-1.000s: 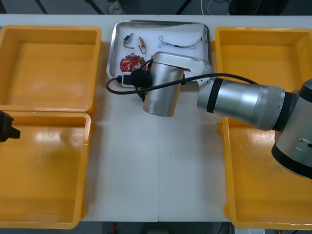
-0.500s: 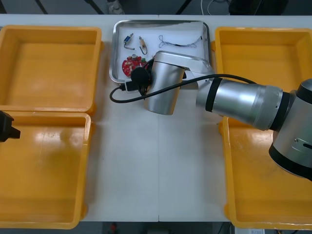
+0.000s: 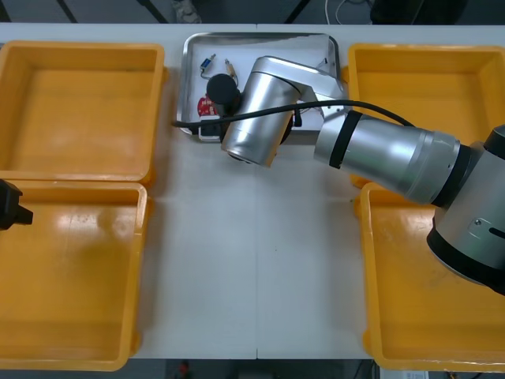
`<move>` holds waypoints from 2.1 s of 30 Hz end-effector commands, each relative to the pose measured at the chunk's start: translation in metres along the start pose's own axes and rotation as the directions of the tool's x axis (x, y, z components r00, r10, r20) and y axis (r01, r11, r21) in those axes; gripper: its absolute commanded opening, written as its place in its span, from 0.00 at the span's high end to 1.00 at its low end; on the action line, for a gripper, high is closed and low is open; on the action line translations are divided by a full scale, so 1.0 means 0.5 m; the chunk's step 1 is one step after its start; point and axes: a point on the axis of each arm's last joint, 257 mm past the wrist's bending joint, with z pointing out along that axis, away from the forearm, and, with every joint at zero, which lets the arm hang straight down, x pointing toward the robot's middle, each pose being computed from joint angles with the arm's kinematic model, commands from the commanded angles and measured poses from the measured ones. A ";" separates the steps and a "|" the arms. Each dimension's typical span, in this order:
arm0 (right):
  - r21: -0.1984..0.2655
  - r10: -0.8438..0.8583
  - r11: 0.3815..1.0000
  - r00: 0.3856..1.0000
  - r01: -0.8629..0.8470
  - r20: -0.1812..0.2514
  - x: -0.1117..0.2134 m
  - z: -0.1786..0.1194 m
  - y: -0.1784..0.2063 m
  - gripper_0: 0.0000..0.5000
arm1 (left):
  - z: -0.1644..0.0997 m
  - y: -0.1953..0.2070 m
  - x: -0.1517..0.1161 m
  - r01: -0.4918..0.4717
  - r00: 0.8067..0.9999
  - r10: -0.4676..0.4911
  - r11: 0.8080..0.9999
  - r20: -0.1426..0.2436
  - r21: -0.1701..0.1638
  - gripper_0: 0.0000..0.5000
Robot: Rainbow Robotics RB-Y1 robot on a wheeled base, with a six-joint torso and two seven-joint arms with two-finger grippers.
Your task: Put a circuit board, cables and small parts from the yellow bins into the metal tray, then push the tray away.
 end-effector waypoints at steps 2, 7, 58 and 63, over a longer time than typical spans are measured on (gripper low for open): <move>0.018 0.080 0.997 0.995 -0.081 0.067 -0.082 -0.092 -0.035 0.00 | -0.026 0.024 -0.004 -0.118 0.993 0.118 0.992 0.017 -0.039 0.00; -0.018 0.184 0.983 0.982 -0.183 0.049 -0.079 -0.128 -0.014 0.00 | -0.026 0.024 -0.004 -0.118 0.993 0.118 0.992 0.017 -0.039 0.00; -0.176 0.948 0.251 0.278 -0.952 -0.153 0.524 -0.366 0.108 0.00 | -0.026 0.024 -0.004 -0.118 0.993 0.118 0.992 0.017 -0.039 0.00; -0.097 0.961 0.204 0.218 -0.974 -0.168 0.621 -0.395 0.137 0.00 | -0.026 0.024 -0.004 -0.118 0.993 0.118 0.992 0.017 -0.039 0.00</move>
